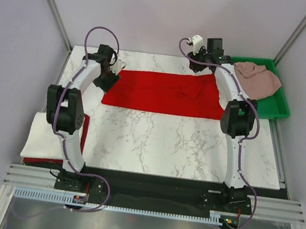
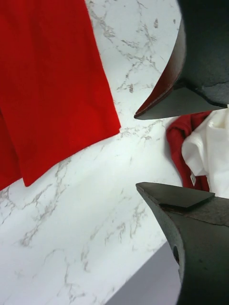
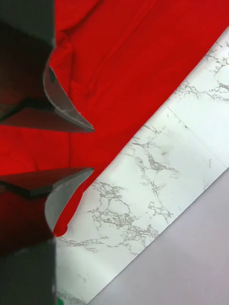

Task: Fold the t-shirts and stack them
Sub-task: Fold the tshirt

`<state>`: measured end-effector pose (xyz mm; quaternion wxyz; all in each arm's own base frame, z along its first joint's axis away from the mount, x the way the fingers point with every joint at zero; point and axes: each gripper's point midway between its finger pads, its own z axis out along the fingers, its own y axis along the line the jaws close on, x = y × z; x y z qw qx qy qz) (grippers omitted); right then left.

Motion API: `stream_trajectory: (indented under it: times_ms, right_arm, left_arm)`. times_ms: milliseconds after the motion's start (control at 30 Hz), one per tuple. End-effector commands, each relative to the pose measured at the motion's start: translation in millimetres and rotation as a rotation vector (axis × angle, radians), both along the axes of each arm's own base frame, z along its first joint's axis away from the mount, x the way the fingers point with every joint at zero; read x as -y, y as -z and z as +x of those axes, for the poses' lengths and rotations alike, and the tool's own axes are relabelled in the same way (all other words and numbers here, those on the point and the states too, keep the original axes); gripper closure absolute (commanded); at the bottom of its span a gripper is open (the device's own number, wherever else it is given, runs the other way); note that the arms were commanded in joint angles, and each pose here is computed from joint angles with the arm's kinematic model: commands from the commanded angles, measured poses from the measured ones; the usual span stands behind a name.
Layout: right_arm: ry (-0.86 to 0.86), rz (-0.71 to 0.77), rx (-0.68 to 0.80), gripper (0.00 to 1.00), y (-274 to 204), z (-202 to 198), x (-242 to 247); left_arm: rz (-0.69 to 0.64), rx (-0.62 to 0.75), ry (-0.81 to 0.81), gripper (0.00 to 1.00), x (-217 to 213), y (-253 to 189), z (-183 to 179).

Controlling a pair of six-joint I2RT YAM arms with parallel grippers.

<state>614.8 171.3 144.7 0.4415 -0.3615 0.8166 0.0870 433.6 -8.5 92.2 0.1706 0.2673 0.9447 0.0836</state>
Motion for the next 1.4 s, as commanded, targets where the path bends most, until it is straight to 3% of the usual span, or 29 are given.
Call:
stream_trajectory:
  times_ms: [0, 200, 333, 633, 1367]
  right_arm:
    - [0.037, 0.017, 0.051, 0.56, -29.0, -1.4, 6.8]
    - [-0.057, -0.053, -0.209, 0.52, 36.4, -84.7, 16.7]
    - [-0.069, -0.038, -0.292, 0.53, 47.2, -107.7, 16.1]
    - [-0.073, -0.052, -0.312, 0.55, 62.4, -105.7, 17.4]
    - [-0.058, -0.093, -0.386, 0.58, 105.3, -105.8, 22.4]
  left_arm:
    - [0.044, 0.049, 0.140, 0.38, -0.5, -24.4, 0.1]
    - [-0.044, 0.003, 0.139, 0.40, 20.0, -3.8, -1.7]
    - [-0.072, -0.056, 0.104, 0.43, 26.9, 24.1, 0.0]
    - [-0.055, -0.067, 0.072, 0.43, 25.2, 48.2, 20.8]
    - [-0.039, -0.080, 0.049, 0.43, 21.2, 53.2, 18.5]
